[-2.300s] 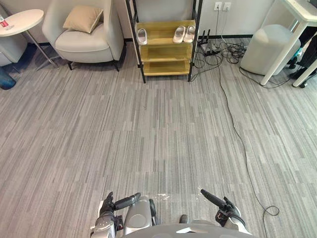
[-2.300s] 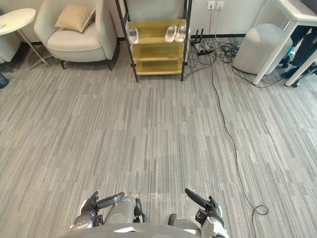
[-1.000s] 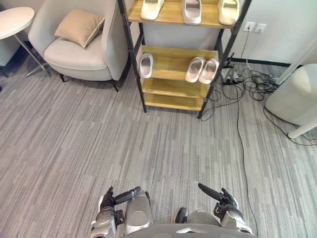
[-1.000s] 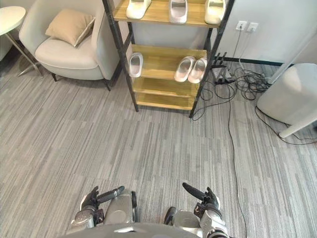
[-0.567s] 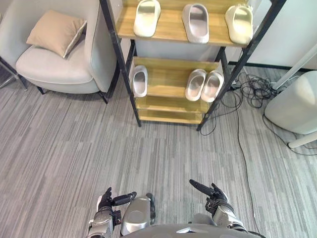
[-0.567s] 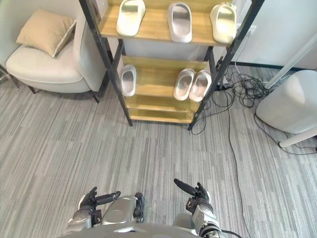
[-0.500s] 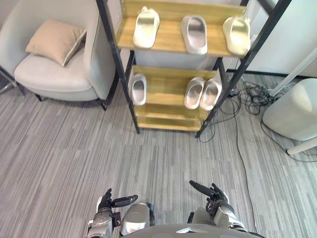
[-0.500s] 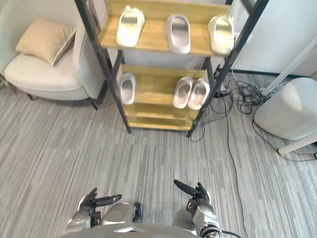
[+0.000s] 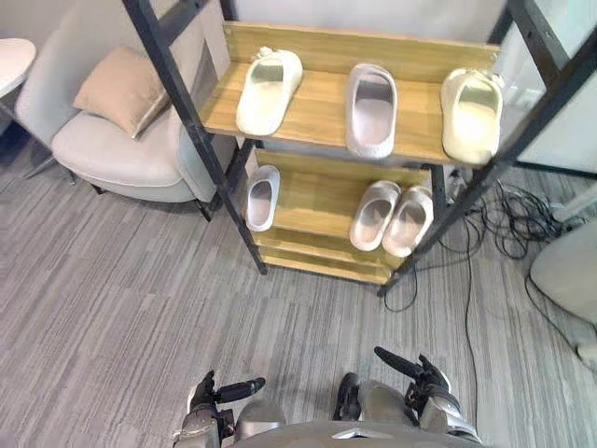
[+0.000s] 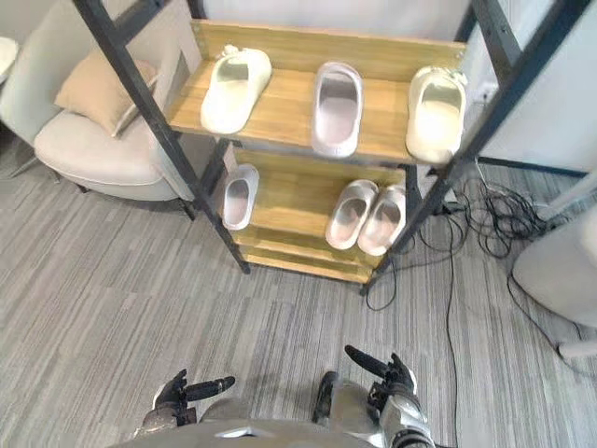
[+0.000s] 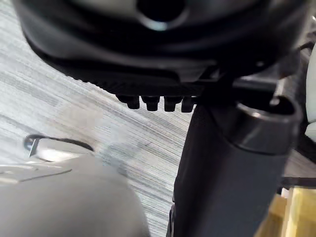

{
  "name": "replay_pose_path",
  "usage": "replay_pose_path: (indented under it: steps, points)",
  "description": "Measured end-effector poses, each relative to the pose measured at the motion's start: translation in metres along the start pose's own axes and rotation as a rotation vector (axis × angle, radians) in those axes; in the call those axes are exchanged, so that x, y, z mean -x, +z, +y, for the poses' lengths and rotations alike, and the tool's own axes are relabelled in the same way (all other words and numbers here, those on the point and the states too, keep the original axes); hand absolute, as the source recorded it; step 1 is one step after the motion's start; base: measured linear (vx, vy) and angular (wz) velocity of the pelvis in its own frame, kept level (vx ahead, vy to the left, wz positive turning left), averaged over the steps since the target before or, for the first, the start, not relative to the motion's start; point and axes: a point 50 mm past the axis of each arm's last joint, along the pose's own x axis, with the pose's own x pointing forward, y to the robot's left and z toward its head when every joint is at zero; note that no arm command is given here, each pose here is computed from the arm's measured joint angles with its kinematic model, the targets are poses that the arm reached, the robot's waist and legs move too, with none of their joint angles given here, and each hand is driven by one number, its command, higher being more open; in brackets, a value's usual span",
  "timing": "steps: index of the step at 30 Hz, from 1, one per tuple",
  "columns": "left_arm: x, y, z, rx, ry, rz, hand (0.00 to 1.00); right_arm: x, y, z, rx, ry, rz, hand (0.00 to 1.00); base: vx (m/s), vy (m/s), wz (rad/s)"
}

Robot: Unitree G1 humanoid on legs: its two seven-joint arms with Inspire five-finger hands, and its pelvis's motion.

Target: Organize the slippers on the shoe rack

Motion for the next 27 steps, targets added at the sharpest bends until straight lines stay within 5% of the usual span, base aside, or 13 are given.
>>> replay_pose_path:
  steps: [12, 27]
  points:
    - [-0.004, 0.022, 0.006, -0.054, -0.001, -0.076, 1.00, 0.001, -0.007, 0.018, 0.001, 0.039, 0.034, 1.00, 0.25, 0.135, 0.04]
    - [-0.002, 0.001, 0.022, -0.150, 0.017, -0.001, 1.00, 0.001, -0.008, 0.023, 0.091, 0.069, 0.038, 1.00, 0.06, 0.038, -0.21]
